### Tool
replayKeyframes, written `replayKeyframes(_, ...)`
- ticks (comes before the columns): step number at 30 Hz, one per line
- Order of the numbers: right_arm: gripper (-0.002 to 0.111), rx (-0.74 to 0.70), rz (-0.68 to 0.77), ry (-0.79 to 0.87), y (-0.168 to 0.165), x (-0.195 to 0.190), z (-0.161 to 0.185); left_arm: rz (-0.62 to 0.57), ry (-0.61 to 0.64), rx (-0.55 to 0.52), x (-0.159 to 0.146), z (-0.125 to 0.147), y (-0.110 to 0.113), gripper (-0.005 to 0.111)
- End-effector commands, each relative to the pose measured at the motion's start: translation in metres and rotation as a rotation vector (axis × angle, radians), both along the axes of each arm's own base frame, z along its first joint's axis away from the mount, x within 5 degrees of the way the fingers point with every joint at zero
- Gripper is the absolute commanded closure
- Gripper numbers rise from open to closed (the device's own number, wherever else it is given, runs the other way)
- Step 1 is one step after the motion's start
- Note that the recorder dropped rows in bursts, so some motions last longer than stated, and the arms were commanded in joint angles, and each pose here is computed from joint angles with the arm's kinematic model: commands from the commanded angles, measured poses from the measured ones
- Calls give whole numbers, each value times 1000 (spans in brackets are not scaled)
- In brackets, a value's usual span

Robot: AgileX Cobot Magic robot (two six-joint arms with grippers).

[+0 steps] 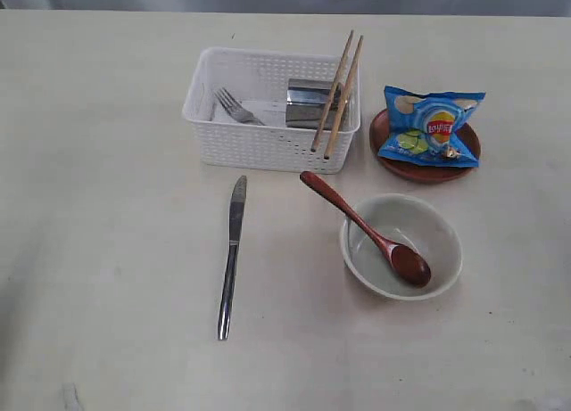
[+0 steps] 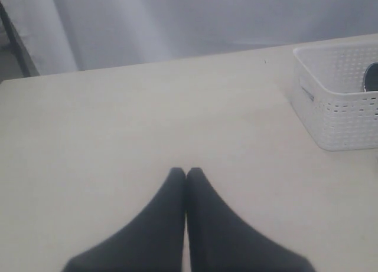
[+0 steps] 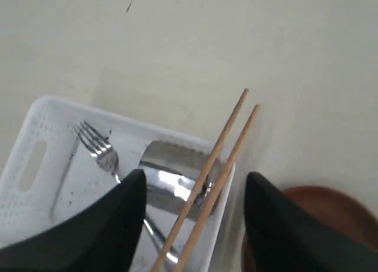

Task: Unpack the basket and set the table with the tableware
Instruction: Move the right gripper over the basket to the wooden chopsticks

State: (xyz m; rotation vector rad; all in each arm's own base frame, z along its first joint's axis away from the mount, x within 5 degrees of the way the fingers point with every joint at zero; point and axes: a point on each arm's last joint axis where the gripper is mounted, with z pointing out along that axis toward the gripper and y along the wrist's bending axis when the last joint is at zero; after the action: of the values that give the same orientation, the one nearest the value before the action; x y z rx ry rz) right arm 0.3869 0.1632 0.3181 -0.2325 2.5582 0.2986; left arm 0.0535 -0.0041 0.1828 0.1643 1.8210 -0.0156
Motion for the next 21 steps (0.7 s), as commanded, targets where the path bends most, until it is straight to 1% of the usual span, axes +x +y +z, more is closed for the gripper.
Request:
replayKeyframes(1, 42, 58, 15, -97, 2, 9, 6, 0, -1, -17, 0, -1, 0, 107)
replayKeyframes(4, 42, 222, -45, 177, 16, 7, -24, 0, -1, -17, 0, -1, 0, 107)
replayKeyframes(5, 42, 267, -32, 217, 21, 8, -32, 0, -1, -17, 0, -1, 0, 107)
replayKeyframes(8, 42, 250, 69, 149, 37, 20, -37, 0, -1, -17, 0, -1, 0, 107)
replayKeyframes(11, 42, 177, 254, 205, 64, 16, -46, 0, -1, -17, 0, -1, 0, 107)
replayKeyframes(13, 42, 150, 301, 261, 74, 13, -52, 0, -1, -17, 0, -1, 0, 107)
replayKeyframes(15, 43, 159, 318, 272, 83, 17, -59, 0, -1, -17, 0, -1, 0, 107)
replayKeyframes(17, 49, 175, 386, 242, 93, 21, -62, 0, -1, -17, 0, -1, 0, 107)
replayKeyframes(18, 54, 182, 438, 221, 98, 22, -63, 0, -1, -17, 0, -1, 0, 107)
replayKeyframes(19, 62, 171, 481, 199, 103, 25, -64, 0, -1, -17, 0, -1, 0, 107)
replayKeyframes(21, 65, 114, 483, 193, 100, 29, -69, 0, -1, -17, 0, -1, 0, 107)
